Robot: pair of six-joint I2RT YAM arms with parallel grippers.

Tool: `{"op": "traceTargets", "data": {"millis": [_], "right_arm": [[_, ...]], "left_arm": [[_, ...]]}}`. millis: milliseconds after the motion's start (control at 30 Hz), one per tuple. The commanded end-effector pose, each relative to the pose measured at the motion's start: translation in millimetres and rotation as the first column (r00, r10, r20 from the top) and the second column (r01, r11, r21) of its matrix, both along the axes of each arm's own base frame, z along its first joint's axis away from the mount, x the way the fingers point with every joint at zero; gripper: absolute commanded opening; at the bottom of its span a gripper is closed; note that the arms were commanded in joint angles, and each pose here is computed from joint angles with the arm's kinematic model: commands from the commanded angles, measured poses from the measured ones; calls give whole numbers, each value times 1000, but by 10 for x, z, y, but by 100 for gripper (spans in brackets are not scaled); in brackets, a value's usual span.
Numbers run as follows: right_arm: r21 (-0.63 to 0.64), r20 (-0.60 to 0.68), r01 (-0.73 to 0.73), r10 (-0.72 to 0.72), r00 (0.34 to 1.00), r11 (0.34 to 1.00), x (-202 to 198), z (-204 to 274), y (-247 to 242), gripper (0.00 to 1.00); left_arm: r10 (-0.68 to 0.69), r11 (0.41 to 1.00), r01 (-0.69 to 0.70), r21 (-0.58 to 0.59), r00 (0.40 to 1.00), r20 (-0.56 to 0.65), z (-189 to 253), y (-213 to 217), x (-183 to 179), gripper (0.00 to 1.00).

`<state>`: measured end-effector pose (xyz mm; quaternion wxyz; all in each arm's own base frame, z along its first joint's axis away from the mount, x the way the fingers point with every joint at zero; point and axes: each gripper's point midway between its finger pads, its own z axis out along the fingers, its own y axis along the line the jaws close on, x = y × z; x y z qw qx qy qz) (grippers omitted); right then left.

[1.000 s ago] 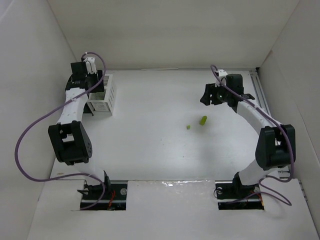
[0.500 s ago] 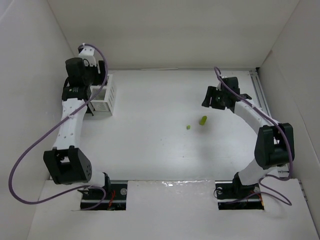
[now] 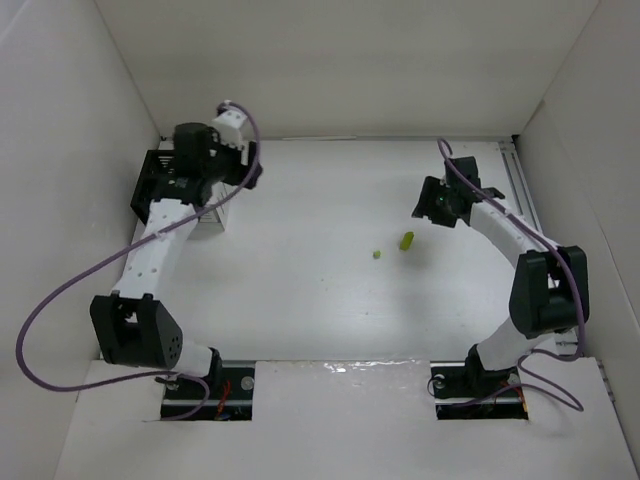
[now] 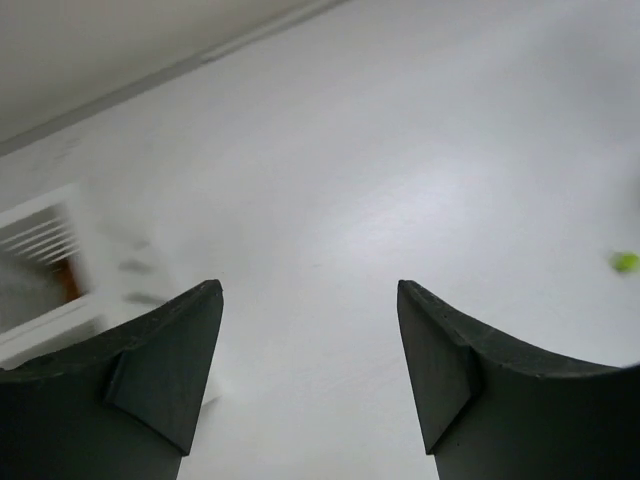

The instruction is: Sort the legos into containers by color

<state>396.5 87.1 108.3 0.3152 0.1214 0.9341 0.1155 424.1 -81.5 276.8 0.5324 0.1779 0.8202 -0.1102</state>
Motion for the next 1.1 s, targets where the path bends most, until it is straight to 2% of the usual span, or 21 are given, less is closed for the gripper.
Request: {"op": "traceTargets", "data": {"millis": [0, 133, 167, 200, 233, 267, 300, 333, 367, 400, 433, 500, 600, 733, 900, 1067], "right_arm": [[18, 104, 151, -152, 983, 988, 191, 300, -344, 63], [32, 154, 238, -240, 958, 971, 283, 459, -675, 64], [39, 178, 249, -252, 951, 968, 313, 523, -728, 64], [41, 187, 261, -264, 946, 965, 334, 562, -781, 64], [46, 209, 285, -288, 935, 957, 356, 623, -893, 64], [52, 229, 296, -299, 926, 954, 396, 684, -949, 64], [52, 229, 306, -309, 923, 951, 395, 684, -996, 64], [54, 238, 305, -309, 921, 951, 390, 722, -996, 64], [54, 238, 328, -332, 913, 943, 385, 723, -1102, 64], [54, 238, 337, -340, 910, 940, 383, 723, -1142, 64], [63, 246, 329, -334, 910, 942, 376, 768, -1123, 64], [71, 243, 362, -368, 898, 930, 342, 762, -1242, 66], [88, 252, 379, -389, 886, 921, 269, 815, -1313, 67], [97, 243, 392, -404, 882, 915, 216, 805, -1396, 67], [122, 233, 393, -411, 881, 911, 228, 832, -1430, 67], [157, 245, 362, -392, 887, 919, 269, 928, -1359, 67]], "left_arm": [[-281, 959, 282, -35, 959, 24, -59, -986, -280, 67], [-367, 927, 363, -93, 930, -27, -345, -1915, -418, 66], [-357, 927, 351, -132, 934, -25, -267, -2114, -384, 66], [-391, 916, 379, -132, 916, -84, -542, -2454, -411, 66], [-399, 914, 382, -139, 909, -119, -635, -2612, -410, 66], [-411, 904, 393, -165, 907, -94, -463, -2817, -331, 65], [-418, 899, 395, -188, 902, -108, -499, -2980, -305, 65], [-432, 896, 397, -197, 882, -190, -846, -3226, -350, 63], [-442, 892, 403, -205, 872, -211, -911, -3362, -378, 63], [-451, 884, 411, -222, 876, -171, -756, -3542, -317, 62], [-475, 876, 435, -208, 854, -212, -995, -3741, -410, 62], [-479, 871, 433, -233, 853, -208, -976, -3947, -431, 62], [-485, 869, 419, -263, 828, -282, -1242, -4122, -564, 62], [-500, 865, 447, -229, 809, -310, -1423, -4224, -820, 62], [-498, 867, 456, -201, 801, -331, -1654, -4344, -944, 62], [-382, 924, 365, -116, 866, -322, -1820, -4237, -727, 62]]}}
